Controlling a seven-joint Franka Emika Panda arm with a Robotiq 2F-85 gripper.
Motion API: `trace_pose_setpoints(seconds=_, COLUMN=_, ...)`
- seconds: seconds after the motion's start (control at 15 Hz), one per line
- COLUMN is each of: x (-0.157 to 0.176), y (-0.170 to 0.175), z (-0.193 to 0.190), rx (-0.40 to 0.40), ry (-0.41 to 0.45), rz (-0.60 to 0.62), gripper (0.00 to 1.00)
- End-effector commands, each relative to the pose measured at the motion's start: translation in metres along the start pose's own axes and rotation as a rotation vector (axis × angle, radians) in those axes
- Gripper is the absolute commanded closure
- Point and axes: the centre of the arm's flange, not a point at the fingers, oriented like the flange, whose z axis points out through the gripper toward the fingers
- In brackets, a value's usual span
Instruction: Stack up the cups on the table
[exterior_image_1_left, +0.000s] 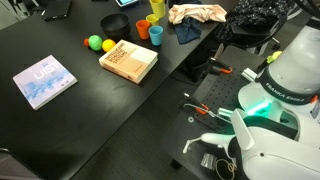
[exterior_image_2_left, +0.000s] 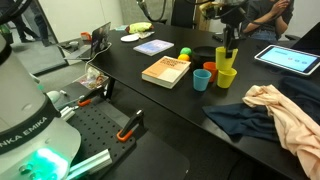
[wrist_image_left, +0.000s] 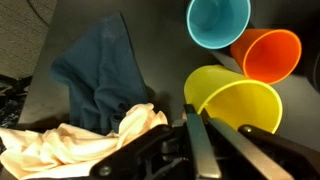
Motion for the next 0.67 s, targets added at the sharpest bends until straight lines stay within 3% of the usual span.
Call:
trace_pose_setpoints(seconds=0.0, x=-0.021, y=-0.015, z=-0.023, rx=0.015, ry=-0.035, rz=-0.052, gripper=0.96)
trace_pose_setpoints(seconds=0.6, x=-0.058, y=-0.026, z=-0.009, rx=-0.046, ry=-0.136, rz=-0.145, gripper=0.96)
